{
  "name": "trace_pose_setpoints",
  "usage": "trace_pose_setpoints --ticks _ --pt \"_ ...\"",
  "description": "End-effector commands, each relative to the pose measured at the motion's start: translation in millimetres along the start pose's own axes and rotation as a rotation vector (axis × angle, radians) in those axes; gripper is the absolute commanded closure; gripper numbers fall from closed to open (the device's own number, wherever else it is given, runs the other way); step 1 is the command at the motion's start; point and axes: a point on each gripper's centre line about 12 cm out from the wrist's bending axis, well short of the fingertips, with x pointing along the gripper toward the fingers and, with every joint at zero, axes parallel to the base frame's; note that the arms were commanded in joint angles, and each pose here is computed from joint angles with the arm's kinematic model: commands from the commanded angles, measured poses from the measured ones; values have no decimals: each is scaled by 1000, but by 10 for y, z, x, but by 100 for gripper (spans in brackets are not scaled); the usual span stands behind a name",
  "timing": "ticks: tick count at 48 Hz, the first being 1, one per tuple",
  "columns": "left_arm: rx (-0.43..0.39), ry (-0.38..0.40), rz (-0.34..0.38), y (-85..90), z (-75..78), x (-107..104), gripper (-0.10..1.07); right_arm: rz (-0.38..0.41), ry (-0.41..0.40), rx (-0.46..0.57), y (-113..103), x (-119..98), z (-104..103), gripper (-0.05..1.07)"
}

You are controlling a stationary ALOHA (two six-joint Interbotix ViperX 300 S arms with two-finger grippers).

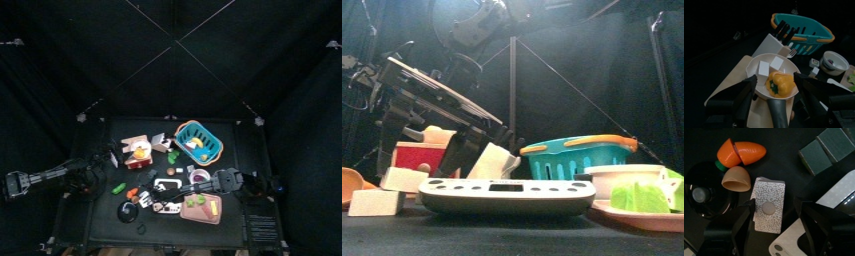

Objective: Grab pan

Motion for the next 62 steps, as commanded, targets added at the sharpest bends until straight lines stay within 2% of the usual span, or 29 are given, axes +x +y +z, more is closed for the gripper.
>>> trace_pose_setpoints --ticks 1,8,12,23,29,34,40,47,54,62 --pt "5 -18 -2 -8 52 9 3 105 -89 1 157 -627 337 9" --pt "5 -19 -1 -5 52 9 3 164 -116 -38 206 -877 532 9" --pt "6 -19 1 -2 53 9 3 166 -124 -42 161 -946 699 9" --pt "6 -15 1 1 38 9 3 57 -121 -10 -266 -959 1202 9" --pt "6 -15 1 2 35 6 3 43 -113 54 -525 -990 1522 9" --pt "8 -13 1 3 29 5 3 72 -91 79 -679 -1016 1717 9" --pt "8 -13 1 3 29 5 3 155 -59 93 -654 -1071 1810 9" --pt "6 -12 2 5 22 4 3 186 -81 55 -616 -1262 1911 9" --pt "6 -12 2 5 22 4 3 164 -66 61 -669 -1307 1968 9" --pt "6 -12 2 5 22 4 3 81 -49 44 -787 -1271 1975 9"
